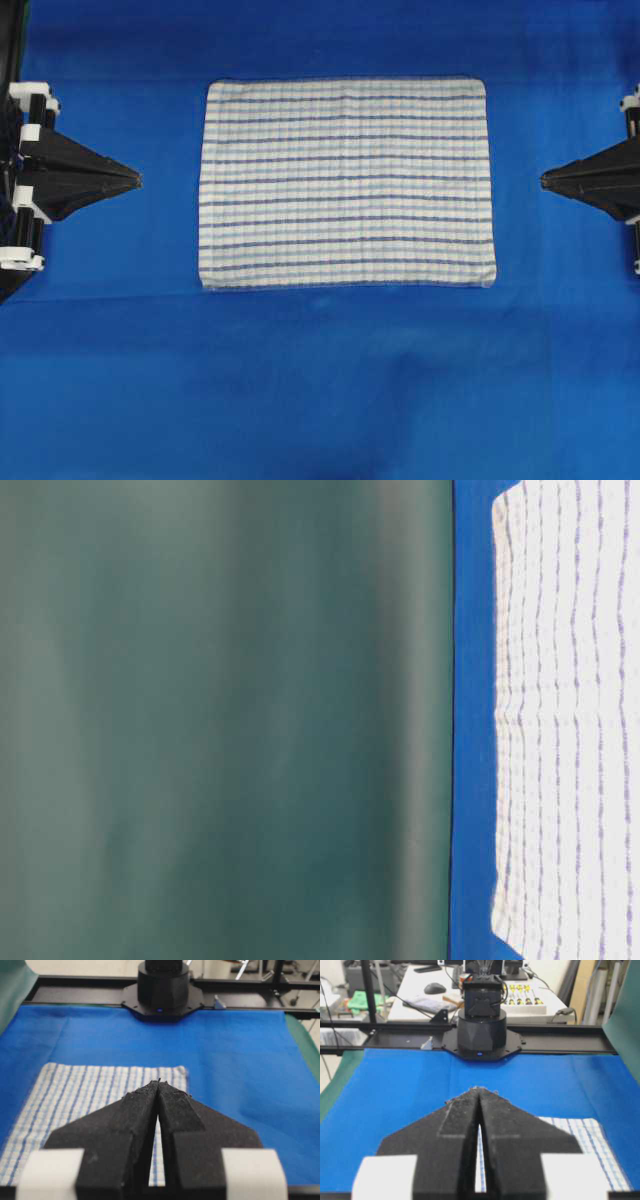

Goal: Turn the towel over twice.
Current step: 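Move both grippers to the towel's far corners and pinch them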

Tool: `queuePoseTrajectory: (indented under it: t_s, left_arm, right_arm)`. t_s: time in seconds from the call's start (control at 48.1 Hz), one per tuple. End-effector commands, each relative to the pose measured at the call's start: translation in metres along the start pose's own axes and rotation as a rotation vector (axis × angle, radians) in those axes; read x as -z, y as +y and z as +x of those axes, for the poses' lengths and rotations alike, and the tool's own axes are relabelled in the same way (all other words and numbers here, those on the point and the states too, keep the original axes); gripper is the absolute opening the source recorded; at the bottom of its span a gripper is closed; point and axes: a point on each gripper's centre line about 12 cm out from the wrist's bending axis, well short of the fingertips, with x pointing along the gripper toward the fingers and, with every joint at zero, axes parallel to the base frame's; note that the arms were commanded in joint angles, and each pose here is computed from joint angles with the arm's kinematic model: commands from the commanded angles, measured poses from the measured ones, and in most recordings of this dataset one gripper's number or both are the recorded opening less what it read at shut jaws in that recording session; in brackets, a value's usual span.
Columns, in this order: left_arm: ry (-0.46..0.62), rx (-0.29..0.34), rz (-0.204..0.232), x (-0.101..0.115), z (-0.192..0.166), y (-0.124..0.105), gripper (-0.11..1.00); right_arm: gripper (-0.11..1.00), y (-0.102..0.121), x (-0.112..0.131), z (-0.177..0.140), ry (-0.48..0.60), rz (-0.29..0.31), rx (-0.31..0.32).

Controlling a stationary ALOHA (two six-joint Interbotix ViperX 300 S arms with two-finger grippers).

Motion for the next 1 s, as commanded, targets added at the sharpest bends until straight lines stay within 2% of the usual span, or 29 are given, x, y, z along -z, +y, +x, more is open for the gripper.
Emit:
queuePoseTrajectory:
  t_s: [0.0,0.146,0.229,0.478,0.645,0.707,0.77,0.811,0.936,0.978]
  left_arm:
    - [-0.006,-0.01,0.007,-0.006,0.005,0.002,0.0]
    - [0.007,-0.041,0.031,-0.005,0.008,0.008,0.0]
    - [0.029,-0.084,0.039,0.0,0.011,0.017,0.0]
    - [0.126,-0.25,0.037,0.024,0.022,0.057,0.0]
    - [0.207,-0.323,0.026,0.046,0.032,0.078,0.03]
    - [0.232,-0.354,0.021,0.054,0.035,0.088,0.14]
    - [0.253,-0.381,0.016,0.063,0.038,0.097,0.31]
    - [0.268,-0.401,0.012,0.07,0.04,0.103,0.43]
    - [0.319,-0.453,0.001,0.092,0.047,0.123,0.8]
    - [0.332,-0.468,-0.003,0.098,0.049,0.129,0.88]
  right_arm:
    - [0.0,-0.003,-0.011,0.005,-0.024,-0.006,0.017]
    - [0.0,-0.015,-0.013,0.008,0.011,-0.01,0.075]
    - [0.0,-0.026,-0.01,0.01,0.046,-0.003,0.125]
    - [0.0,-0.064,0.021,0.013,0.188,0.035,0.3]
    - [0.0,-0.092,0.049,0.016,0.306,0.081,0.41]
    - [0.01,-0.102,0.06,0.018,0.35,0.094,0.446]
    - [0.01,-0.113,0.072,0.02,0.395,0.108,0.48]
    - [0.06,-0.12,0.081,0.02,0.428,0.12,0.503]
    - [0.43,-0.139,0.105,0.022,0.51,0.148,0.559]
    - [0.54,-0.145,0.114,0.024,0.539,0.157,0.573]
